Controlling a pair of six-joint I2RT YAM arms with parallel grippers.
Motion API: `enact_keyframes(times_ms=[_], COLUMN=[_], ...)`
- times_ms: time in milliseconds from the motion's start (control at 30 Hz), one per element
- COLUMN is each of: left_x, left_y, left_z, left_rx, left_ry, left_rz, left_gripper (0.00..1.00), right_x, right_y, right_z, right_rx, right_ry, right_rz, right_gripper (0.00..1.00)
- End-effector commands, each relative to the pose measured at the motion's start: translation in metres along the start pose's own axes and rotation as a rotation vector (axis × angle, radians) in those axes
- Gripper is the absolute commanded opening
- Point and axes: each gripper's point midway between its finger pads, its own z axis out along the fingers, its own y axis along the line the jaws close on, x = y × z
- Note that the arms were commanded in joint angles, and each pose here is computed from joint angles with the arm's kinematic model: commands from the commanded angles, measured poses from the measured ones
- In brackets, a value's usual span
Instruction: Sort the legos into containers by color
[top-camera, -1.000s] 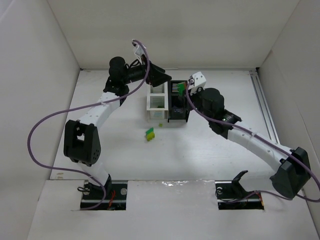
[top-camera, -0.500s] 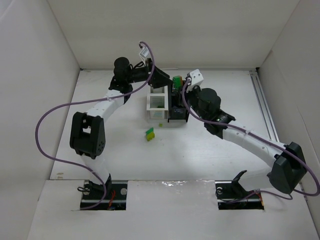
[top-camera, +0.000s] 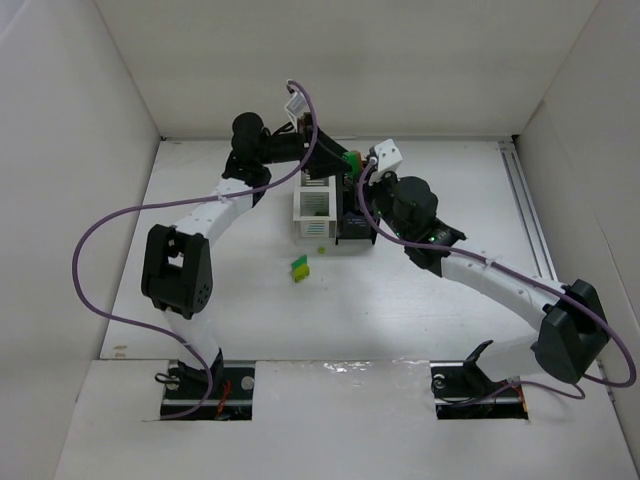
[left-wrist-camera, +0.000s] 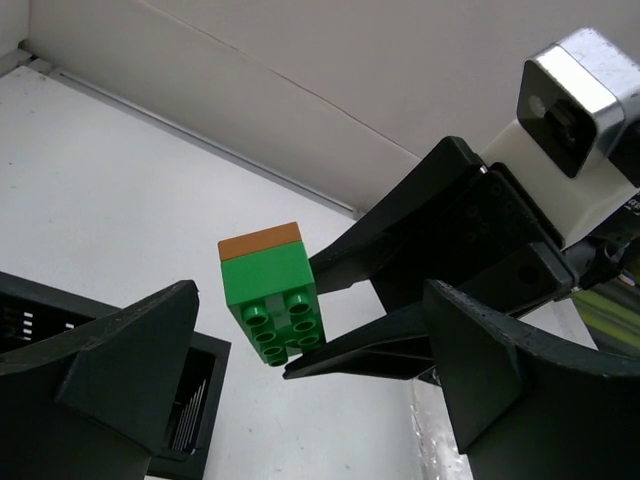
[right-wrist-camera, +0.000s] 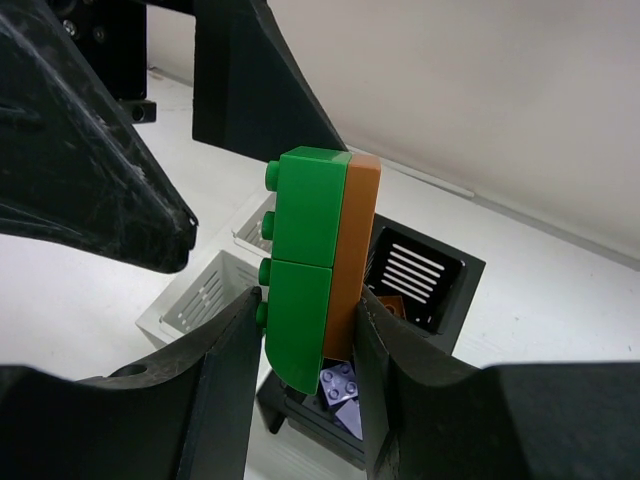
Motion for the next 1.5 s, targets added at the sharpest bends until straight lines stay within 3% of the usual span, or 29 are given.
enact_keyframes(times_ms=[0, 67, 167, 600, 667, 733, 767, 933, 1100, 1300, 1467], left_x=[-0.023, -0.025, -0.023, -0.021, -0.022, -0.022, -0.023, -0.023, -0.017, -0.016, -0.018], left_y=[-0.024, -0.026, -0.019, -0.016, -0.019, -0.019, -0.020, -0.020, -0.022, -0.023, -0.025], left_z=[0.004, 0.005, 0.005, 0.010, 0.010, 0.010, 0.010, 0.010, 0.009, 0.004, 0.003], left_rx=[0.065, 0.068, 0.052, 0.057, 0.066, 0.066, 0.070, 0.074, 0.089, 0.089, 0.086], left_ry=[-0.015, -0.018, -0.017, -0.010, -0.006, -0.006, -0.010, -0.014, -0.016, -0.025, -0.035], left_rz=[0.119, 0.128, 0.101, 0.101, 0.109, 0.100, 0.111, 0.115, 0.118, 0.096, 0.104], left_gripper=[0.91, 0.78, 0.69, 0.66, 0.60, 0.52, 0.41, 0.12, 0.09, 0.00, 0.00], right_x=[-0.044, -0.044, -0.047, -0.062, -0.062, -0.062, -0.057, -0.045, -0.030, -0.010, -0.025], right_y=[0.003, 0.008, 0.008, 0.009, 0.014, 0.015, 0.015, 0.007, -0.034, -0.097, -0.115], right_z=[0.002, 0.002, 0.002, 0.004, 0.003, 0.003, 0.003, 0.002, 0.003, 0.006, 0.008], right_rx=[-0.007, -0.018, -0.017, -0.006, -0.024, -0.024, -0.025, 0.018, 0.180, 0.365, 0.411], right_ry=[-0.129, -0.129, -0.138, -0.176, -0.177, -0.178, -0.169, -0.142, -0.102, -0.056, -0.087], right_rz=[0.013, 0.013, 0.006, 0.017, -0.001, -0.002, -0.004, -0.006, 0.070, 0.281, 0.359], right_gripper=[0.00, 0.00, 0.00, 0.00, 0.00, 0.00, 0.00, 0.00, 0.00, 0.00, 0.00])
